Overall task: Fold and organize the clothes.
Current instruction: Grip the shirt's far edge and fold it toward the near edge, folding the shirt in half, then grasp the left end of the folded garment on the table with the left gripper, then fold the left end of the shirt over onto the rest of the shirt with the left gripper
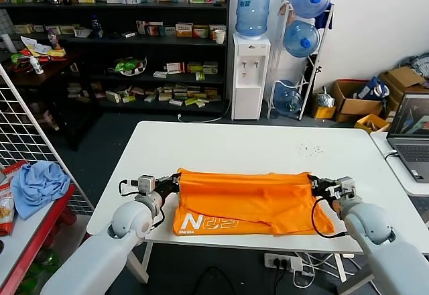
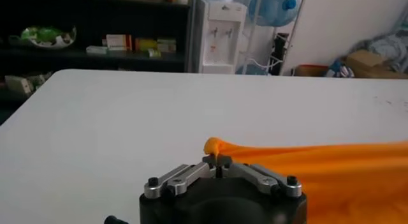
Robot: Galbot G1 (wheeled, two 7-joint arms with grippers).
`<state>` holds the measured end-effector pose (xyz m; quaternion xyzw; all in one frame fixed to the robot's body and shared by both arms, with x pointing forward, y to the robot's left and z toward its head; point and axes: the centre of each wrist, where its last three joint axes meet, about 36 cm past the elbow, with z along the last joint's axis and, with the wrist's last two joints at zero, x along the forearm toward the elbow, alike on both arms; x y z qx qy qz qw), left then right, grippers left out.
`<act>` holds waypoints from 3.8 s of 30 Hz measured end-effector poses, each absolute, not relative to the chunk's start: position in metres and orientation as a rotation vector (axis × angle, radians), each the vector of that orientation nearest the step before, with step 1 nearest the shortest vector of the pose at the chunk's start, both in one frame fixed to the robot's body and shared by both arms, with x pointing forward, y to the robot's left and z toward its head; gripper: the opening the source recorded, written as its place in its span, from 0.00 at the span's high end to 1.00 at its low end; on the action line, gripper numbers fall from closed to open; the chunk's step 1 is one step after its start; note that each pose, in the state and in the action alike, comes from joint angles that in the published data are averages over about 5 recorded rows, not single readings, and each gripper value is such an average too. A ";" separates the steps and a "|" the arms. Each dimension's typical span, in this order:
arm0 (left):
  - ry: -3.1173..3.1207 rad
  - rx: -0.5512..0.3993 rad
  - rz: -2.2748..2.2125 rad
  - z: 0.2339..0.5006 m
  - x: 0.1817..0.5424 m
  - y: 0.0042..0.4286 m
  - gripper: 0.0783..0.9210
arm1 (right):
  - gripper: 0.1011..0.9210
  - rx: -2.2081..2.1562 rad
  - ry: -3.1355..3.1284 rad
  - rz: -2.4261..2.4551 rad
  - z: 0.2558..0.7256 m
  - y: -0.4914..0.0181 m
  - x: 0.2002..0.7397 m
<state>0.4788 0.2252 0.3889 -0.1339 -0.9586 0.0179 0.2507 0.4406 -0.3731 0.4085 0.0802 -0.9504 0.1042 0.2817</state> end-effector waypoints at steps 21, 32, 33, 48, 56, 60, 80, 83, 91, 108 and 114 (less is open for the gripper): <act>-2.599 -0.413 0.086 0.357 0.407 0.216 0.60 | 0.60 0.215 -2.466 0.320 0.405 -0.363 0.354; -2.531 -0.348 0.133 0.339 0.394 0.215 0.22 | 0.21 0.238 -2.468 0.323 0.409 -0.356 0.345; -2.527 -0.345 0.139 0.338 0.394 0.214 0.20 | 0.19 0.240 -2.468 0.324 0.409 -0.355 0.344; -2.509 -0.374 0.173 0.336 0.383 0.208 0.57 | 0.12 0.243 -2.481 0.330 0.418 -0.352 0.342; -2.535 -0.366 0.190 0.337 0.390 0.210 0.86 | 0.12 0.237 -2.501 0.320 0.414 -0.346 0.344; -2.548 -0.334 0.181 0.340 0.400 0.216 0.96 | 0.12 0.226 -2.523 0.321 0.413 -0.343 0.346; -2.649 0.020 -0.096 0.382 0.472 0.333 0.96 | 0.12 0.186 -2.664 0.377 0.402 -0.334 0.357; -2.653 0.034 -0.110 0.388 0.473 0.337 0.96 | 0.12 0.186 -2.672 0.394 0.398 -0.333 0.357; -2.662 -0.067 -0.057 0.407 0.455 0.297 0.96 | 0.12 0.166 -2.695 0.457 0.388 -0.336 0.359; -2.608 -0.392 0.190 0.420 0.420 0.170 0.96 | 0.12 0.058 -2.731 0.472 0.376 -0.343 0.358; -2.582 -0.467 0.245 0.415 0.417 0.131 0.96 | 0.12 0.047 -2.731 0.465 0.373 -0.343 0.358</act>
